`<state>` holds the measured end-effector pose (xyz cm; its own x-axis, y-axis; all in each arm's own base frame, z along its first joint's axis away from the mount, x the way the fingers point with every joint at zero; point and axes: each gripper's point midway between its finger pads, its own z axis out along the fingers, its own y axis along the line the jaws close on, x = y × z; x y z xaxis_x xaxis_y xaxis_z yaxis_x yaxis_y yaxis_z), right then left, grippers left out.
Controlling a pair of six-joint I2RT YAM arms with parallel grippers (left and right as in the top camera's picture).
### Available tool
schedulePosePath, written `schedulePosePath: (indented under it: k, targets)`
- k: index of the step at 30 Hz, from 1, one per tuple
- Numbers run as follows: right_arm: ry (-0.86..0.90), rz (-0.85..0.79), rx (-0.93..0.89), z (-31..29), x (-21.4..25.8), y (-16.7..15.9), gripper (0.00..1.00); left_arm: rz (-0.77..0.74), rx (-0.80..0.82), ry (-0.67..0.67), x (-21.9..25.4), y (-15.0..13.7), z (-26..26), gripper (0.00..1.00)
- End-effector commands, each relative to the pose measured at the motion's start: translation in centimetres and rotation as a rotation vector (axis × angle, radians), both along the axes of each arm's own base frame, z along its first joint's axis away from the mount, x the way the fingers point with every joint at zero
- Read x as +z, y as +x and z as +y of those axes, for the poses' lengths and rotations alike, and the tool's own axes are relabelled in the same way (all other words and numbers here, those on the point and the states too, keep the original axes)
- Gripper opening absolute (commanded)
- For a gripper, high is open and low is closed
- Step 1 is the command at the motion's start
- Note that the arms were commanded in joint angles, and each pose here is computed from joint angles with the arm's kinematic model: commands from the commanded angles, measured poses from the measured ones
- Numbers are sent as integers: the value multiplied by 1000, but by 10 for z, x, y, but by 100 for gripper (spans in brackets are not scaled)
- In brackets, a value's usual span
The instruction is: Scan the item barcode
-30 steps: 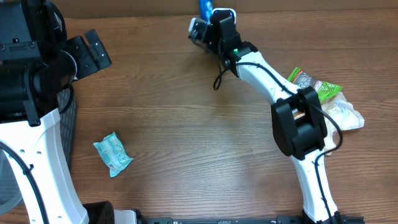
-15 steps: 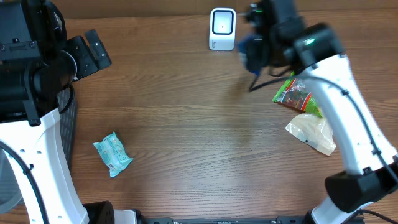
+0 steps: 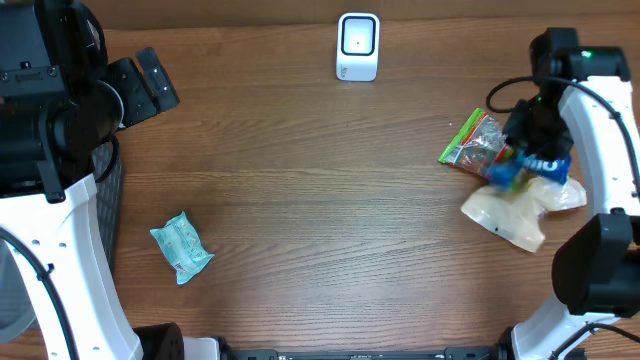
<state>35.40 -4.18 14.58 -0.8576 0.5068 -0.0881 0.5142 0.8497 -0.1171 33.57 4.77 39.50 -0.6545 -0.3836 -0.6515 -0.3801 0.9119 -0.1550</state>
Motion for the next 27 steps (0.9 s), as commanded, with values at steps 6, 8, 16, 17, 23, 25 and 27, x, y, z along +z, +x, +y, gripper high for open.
schedulePosePath:
  k: [6, 8, 16, 17, 23, 25, 27]
  targets:
    - [126, -81, 189, 56, 54, 8, 72, -4, 16, -5, 0, 2, 2, 100]
    - [300, -165, 324, 102, 73, 20, 71, -4, 16, -5, 0, 2, 2, 100]
    - [635, -364, 776, 272, 86, 26, 100, -4, 16, -5, 0, 2, 2, 99]
    - [646, -360, 819, 290, 80, 19, 100, -4, 16, -5, 0, 2, 2, 100]
    - [609, -313, 921, 337, 40, -10, 100, -4, 16, -5, 0, 2, 2, 99]
    - [539, -306, 847, 333, 25, -6, 100, -4, 16, -5, 0, 2, 2, 100]
    - [504, -305, 809, 327, 20, -2, 100, -4, 16, -5, 0, 2, 2, 100]
